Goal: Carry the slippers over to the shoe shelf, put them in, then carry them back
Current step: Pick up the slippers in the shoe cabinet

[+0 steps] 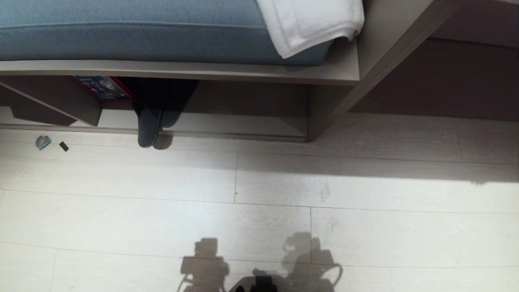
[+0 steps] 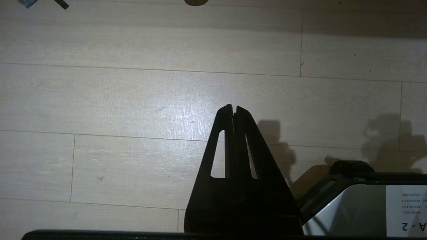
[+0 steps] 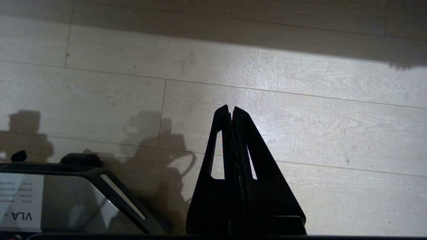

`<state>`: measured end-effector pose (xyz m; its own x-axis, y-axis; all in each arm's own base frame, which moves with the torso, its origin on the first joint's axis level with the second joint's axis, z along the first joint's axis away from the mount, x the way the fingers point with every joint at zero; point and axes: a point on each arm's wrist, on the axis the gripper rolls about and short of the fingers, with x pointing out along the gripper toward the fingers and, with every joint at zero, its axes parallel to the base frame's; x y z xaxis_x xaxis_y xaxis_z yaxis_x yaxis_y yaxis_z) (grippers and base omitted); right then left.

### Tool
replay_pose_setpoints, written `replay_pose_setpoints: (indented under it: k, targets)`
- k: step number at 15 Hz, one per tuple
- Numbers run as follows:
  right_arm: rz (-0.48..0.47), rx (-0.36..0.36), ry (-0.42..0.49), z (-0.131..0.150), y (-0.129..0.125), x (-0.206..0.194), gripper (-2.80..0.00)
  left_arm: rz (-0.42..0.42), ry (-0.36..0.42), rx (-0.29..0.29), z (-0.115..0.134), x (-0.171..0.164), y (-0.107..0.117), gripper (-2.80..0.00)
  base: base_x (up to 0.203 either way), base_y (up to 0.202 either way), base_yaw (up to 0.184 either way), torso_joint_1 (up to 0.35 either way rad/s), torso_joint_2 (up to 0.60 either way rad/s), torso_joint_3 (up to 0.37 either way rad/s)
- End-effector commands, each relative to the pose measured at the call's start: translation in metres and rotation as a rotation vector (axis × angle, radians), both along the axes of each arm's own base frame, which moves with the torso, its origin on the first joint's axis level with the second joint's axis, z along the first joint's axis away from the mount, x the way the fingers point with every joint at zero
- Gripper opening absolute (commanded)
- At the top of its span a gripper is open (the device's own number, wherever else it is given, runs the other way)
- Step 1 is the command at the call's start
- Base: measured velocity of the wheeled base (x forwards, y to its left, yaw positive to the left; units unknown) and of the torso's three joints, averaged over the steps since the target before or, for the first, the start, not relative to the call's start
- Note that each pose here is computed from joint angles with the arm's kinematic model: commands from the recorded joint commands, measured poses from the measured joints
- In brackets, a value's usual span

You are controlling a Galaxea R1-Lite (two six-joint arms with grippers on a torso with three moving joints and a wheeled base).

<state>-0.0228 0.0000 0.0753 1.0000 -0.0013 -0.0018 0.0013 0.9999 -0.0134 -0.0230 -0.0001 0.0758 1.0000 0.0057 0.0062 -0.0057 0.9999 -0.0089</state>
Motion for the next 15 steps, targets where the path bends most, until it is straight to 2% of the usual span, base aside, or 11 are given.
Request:
replay_pose_setpoints:
  k: [1, 15]
  targets:
    - [0.001, 0.000, 0.001, 0.0001, 0.0000, 0.0001, -2.80, 0.000, 0.002, 0.000, 0.0001, 0.0002, 0.0000, -2.80, 0.000, 0.000, 0.000, 0.007, 0.01, 0.198]
    - [0.001, 0.001, 0.001, 0.0001, 0.0000, 0.0001, -2.80, 0.000, 0.002, 0.000, 0.0001, 0.0002, 0.0000, -2.80, 0.000, 0.000, 0.000, 0.001, 0.00, 0.203]
